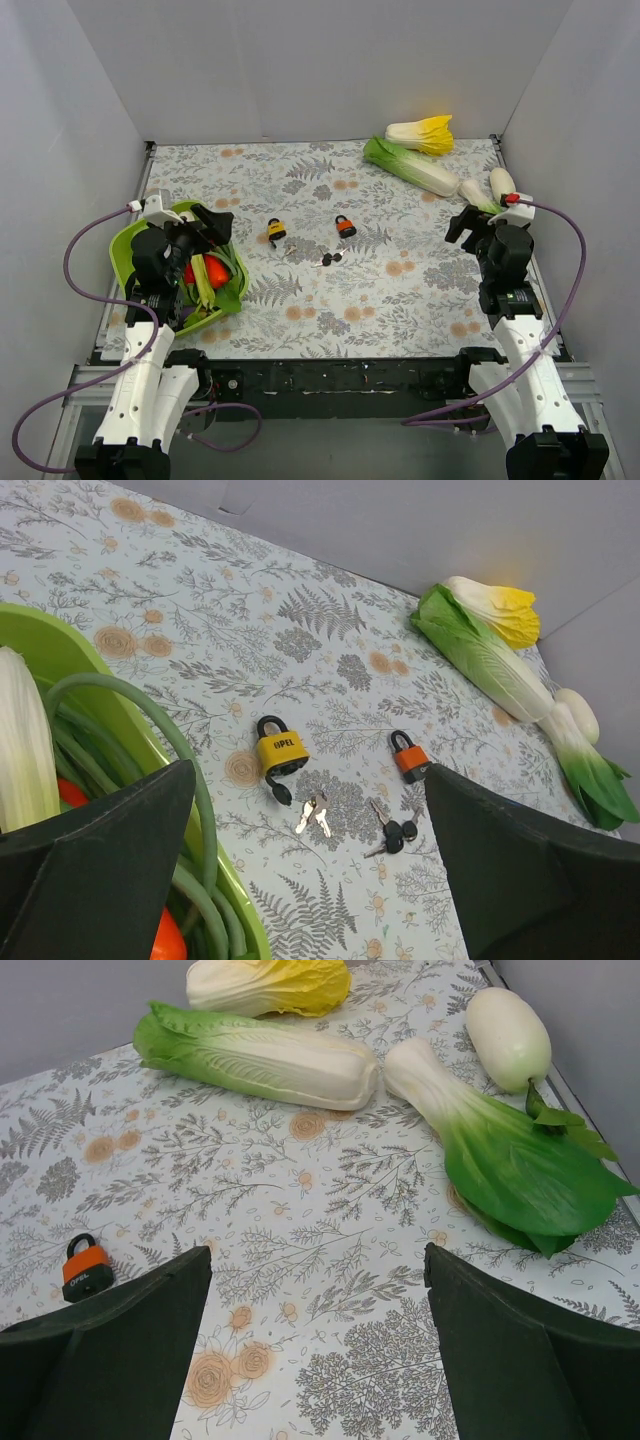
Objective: Unlock with the key
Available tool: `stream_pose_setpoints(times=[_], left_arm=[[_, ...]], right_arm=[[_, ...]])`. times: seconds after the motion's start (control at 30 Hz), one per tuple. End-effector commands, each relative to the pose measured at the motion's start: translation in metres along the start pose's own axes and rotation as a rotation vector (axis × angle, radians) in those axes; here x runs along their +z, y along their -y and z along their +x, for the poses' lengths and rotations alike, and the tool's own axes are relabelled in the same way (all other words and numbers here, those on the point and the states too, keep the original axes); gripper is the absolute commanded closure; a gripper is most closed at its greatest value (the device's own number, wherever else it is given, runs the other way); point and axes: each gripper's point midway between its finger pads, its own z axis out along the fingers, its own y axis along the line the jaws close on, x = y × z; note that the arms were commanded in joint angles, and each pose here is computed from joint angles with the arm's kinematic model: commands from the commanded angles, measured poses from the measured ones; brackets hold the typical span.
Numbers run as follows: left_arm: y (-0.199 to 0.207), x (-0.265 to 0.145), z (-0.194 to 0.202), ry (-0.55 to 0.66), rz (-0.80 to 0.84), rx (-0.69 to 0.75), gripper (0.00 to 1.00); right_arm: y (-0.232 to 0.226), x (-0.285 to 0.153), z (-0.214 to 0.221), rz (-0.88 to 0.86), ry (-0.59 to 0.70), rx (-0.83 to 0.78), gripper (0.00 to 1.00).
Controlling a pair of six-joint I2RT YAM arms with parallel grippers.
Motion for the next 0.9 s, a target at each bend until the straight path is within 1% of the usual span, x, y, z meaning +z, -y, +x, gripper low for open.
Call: stream_pose_setpoints(times=[0.0, 0.13, 0.2, 0.37, 0.43, 0.5, 0.57, 0.6, 0.63, 0.7, 0.8, 0.83, 0.87], left_arm=[[-0.003, -0.002, -0.015, 0.048, -0.038, -0.011, 0.02], [-0.003, -0.002, -0.014, 0.042, -0.043, -0.023, 0.02], [-0.001, -0.001, -0.013, 0.035, -0.033, -0.025, 0.02], [0.011, 0.003, -0.004, -0.005, 0.054, -0.003, 0.02], [0.002, 0.008, 0.006, -0.035, 0.026, 0.0, 0.02], [-0.012, 0.016, 0.013, -0.075, -0.04, -0.014, 0.02], [-0.006, 0.018, 0.017, -0.116, 0.001, 0.024, 0.02], [-0.001, 0.018, 0.019, -0.122, 0.036, 0.026, 0.02], [0.004, 0.019, 0.015, -0.098, 0.061, 0.025, 0.02], [0.008, 0.022, 0.02, -0.118, 0.099, 0.022, 0.03], [0.018, 0.031, 0.016, -0.133, 0.141, 0.011, 0.07], [0.02, 0.038, 0.018, -0.149, 0.148, 0.01, 0.08], [0.031, 0.043, 0.024, -0.168, 0.173, 0.029, 0.08]], right_arm=[[-0.007, -0.004, -0.027, -0.018, 0.038, -0.023, 0.06], [-0.009, -0.006, -0.033, -0.025, 0.043, -0.043, 0.07], [-0.012, -0.007, -0.037, -0.042, 0.048, -0.045, 0.09], [-0.036, -0.006, -0.038, -0.166, 0.012, -0.054, 0.15], [-0.048, -0.006, -0.038, -0.225, -0.01, -0.059, 0.17], [-0.056, -0.006, -0.036, -0.264, -0.026, -0.068, 0.18], [-0.069, -0.006, -0.027, -0.321, -0.052, -0.084, 0.2], [-0.072, -0.005, -0.024, -0.336, -0.056, -0.099, 0.2], [-0.081, -0.004, -0.018, -0.362, -0.076, -0.115, 0.21], [-0.089, -0.003, -0.008, -0.382, -0.111, -0.144, 0.21], [-0.113, -0.003, 0.01, -0.422, -0.159, -0.241, 0.21], [-0.129, -0.006, 0.023, -0.47, -0.191, -0.272, 0.21], [-0.133, -0.005, 0.025, -0.47, -0.193, -0.302, 0.21]])
